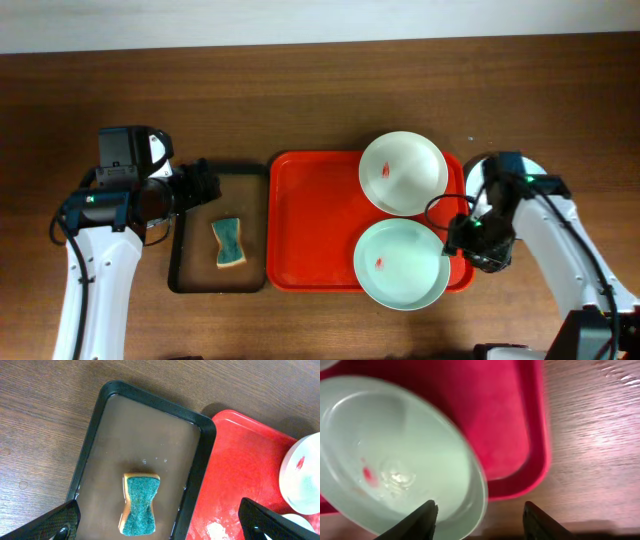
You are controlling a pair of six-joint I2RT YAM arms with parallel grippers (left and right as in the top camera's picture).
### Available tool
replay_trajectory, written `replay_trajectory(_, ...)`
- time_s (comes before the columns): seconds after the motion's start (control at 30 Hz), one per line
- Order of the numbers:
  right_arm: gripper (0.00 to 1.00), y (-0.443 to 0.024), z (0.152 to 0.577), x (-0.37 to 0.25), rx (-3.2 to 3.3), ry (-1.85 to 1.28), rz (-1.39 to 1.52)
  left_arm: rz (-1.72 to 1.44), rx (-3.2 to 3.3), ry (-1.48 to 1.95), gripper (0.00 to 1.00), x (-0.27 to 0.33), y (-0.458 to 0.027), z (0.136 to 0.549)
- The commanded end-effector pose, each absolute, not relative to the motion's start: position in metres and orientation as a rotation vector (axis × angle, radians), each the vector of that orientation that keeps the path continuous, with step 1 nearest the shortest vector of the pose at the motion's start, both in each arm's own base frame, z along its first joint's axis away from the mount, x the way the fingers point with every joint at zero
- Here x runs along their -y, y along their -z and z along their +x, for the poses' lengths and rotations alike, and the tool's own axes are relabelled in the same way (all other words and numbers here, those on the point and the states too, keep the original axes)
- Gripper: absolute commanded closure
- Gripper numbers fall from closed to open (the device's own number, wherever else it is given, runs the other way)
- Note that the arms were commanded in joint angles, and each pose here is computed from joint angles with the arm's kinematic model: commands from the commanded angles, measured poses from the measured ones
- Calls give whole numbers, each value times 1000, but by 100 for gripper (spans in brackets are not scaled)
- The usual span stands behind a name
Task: Clean dirty plates on tray and stack at the side
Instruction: 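Move right gripper back and grasp the pale green plate rim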
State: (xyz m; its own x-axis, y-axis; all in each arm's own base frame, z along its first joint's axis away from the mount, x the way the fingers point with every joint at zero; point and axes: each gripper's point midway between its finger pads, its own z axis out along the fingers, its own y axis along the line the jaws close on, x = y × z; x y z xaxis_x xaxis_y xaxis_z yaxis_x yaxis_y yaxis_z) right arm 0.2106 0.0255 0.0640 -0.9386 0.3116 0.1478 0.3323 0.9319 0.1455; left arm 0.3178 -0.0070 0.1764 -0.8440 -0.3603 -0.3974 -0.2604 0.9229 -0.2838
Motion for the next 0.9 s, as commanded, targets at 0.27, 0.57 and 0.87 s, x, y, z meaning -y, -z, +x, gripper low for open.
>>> replay_trajectory(0.27,57,-34,188,-31,2932,134,-567,-444,-2609,312,1,7,-183,319)
replay_trajectory(0.57,96,-32,187,-39,2922,204,-562,-444,-2609,312,1,7,-183,319)
replay_trajectory(0.87,95,-33,190,-64,2958,259,-427,-444,-2609,312,1,7,-183,319)
